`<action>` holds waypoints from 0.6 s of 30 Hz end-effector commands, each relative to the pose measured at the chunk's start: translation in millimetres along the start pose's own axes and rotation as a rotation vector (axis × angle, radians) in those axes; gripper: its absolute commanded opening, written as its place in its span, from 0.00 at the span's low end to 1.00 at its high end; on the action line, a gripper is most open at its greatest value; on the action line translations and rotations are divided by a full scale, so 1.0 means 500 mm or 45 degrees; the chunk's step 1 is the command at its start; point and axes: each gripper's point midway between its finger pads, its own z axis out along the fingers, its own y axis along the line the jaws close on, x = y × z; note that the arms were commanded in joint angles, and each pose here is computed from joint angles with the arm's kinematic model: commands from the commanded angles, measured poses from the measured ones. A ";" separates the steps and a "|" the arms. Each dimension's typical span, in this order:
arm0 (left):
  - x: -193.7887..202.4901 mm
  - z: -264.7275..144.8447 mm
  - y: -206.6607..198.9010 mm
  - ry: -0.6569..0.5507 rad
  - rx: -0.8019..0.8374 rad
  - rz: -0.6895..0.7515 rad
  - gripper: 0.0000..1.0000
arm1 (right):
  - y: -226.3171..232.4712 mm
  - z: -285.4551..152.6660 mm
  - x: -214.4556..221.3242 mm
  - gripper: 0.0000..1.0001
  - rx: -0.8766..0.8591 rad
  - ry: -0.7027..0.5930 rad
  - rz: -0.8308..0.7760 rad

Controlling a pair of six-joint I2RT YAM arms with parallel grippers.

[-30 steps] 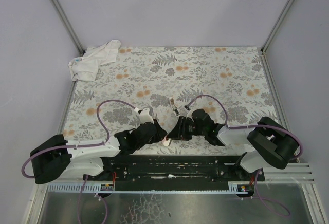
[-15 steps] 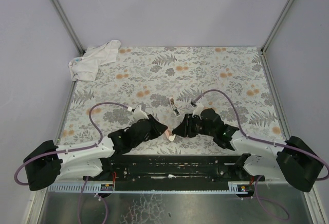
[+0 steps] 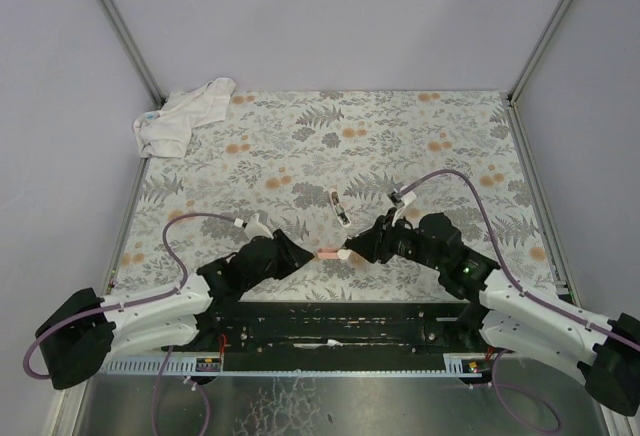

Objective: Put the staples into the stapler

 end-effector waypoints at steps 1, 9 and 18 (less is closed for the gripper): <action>0.006 -0.009 0.011 0.032 0.007 -0.033 0.41 | 0.055 -0.017 -0.074 0.00 -0.105 -0.143 -0.094; -0.040 -0.059 -0.077 -0.043 0.202 -0.157 0.57 | 0.053 -0.030 -0.089 0.00 -0.135 -0.273 -0.158; -0.069 -0.102 -0.211 -0.007 0.490 -0.341 0.77 | 0.063 -0.043 -0.123 0.00 -0.206 -0.486 -0.265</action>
